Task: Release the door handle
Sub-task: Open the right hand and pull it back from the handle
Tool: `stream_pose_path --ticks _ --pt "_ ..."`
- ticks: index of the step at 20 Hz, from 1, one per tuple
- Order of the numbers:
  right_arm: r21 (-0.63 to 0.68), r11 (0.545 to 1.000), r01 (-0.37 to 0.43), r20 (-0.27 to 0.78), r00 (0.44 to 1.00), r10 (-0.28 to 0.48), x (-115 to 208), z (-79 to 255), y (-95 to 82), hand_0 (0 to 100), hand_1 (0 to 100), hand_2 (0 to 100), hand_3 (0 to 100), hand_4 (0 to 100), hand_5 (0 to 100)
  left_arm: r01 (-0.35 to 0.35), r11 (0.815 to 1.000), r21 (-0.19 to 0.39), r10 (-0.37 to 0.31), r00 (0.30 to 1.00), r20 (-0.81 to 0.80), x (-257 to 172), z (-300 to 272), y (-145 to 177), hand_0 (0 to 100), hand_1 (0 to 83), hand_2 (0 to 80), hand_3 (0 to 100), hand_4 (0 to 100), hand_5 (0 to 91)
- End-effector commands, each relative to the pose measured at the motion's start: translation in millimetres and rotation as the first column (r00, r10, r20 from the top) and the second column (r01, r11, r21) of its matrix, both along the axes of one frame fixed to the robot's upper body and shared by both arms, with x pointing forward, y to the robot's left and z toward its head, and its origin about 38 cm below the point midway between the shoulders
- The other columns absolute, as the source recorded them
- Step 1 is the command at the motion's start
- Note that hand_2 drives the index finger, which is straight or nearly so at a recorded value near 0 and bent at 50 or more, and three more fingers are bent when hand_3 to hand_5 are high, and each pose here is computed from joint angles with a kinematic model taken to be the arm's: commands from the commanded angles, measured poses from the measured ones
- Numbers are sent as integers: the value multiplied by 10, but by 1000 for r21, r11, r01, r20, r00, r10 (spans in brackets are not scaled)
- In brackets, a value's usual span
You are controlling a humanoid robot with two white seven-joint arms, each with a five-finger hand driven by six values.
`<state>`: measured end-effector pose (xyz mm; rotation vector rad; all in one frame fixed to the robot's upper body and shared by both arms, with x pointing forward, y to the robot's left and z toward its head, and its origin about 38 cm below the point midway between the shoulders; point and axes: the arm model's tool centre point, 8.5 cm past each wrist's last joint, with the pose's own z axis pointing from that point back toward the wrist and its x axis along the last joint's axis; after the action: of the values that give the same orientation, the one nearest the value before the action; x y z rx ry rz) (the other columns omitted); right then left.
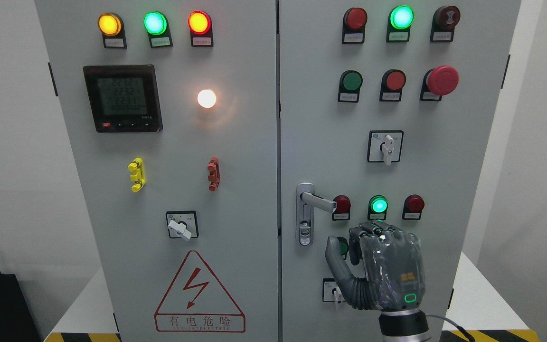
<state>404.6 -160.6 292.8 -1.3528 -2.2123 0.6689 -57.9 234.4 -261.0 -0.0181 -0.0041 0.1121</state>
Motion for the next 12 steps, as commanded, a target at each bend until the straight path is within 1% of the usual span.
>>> stream_pose_path --ticks 1,2,3,4,6,7,9,12 --pt "-7 999 48 1 999 -48 -76 -39 -660 618 207 169 228 126 68 13 1000 -1 -13 1000 -20 -69 10 6 120 389 0 0 0 0" --pt "-1 999 47 -5 999 -47 -75 -37 -720 630 187 106 131 59 0 13 1000 -3 -13 1000 -20 -68 10 -4 120 389 0 0 0 0" --pt "0 999 44 -10 999 -44 -72 -36 -757 640 163 29 46 0 0 13 1000 -1 -13 1000 -20 -69 10 6 120 389 0 0 0 0" --pt "-1 999 39 -13 999 -39 -71 -33 -782 645 139 0 0 0 0 13 1000 -1 -13 1000 -20 -69 10 6 120 389 0 0 0 0" --pt "-6 1000 24 -13 1000 -24 -78 -17 -830 647 98 0 0 0 0 13 1000 -3 -13 1000 -20 -68 10 -4 120 389 0 0 0 0" --pt "-4 1000 22 -13 1000 -22 -83 -16 -838 631 95 0 0 0 0 13 1000 -3 -13 1000 -20 -68 10 -4 120 389 0 0 0 0" --pt "-2 1000 29 -2 1000 -29 -100 9 -881 610 99 0 0 0 0 13 1000 -3 -13 1000 -20 -68 10 -4 120 389 0 0 0 0" --pt "-13 1000 13 14 1000 -13 -125 39 -867 589 108 0 0 0 0 13 1000 -3 -13 1000 -20 -68 10 -4 120 389 0 0 0 0"
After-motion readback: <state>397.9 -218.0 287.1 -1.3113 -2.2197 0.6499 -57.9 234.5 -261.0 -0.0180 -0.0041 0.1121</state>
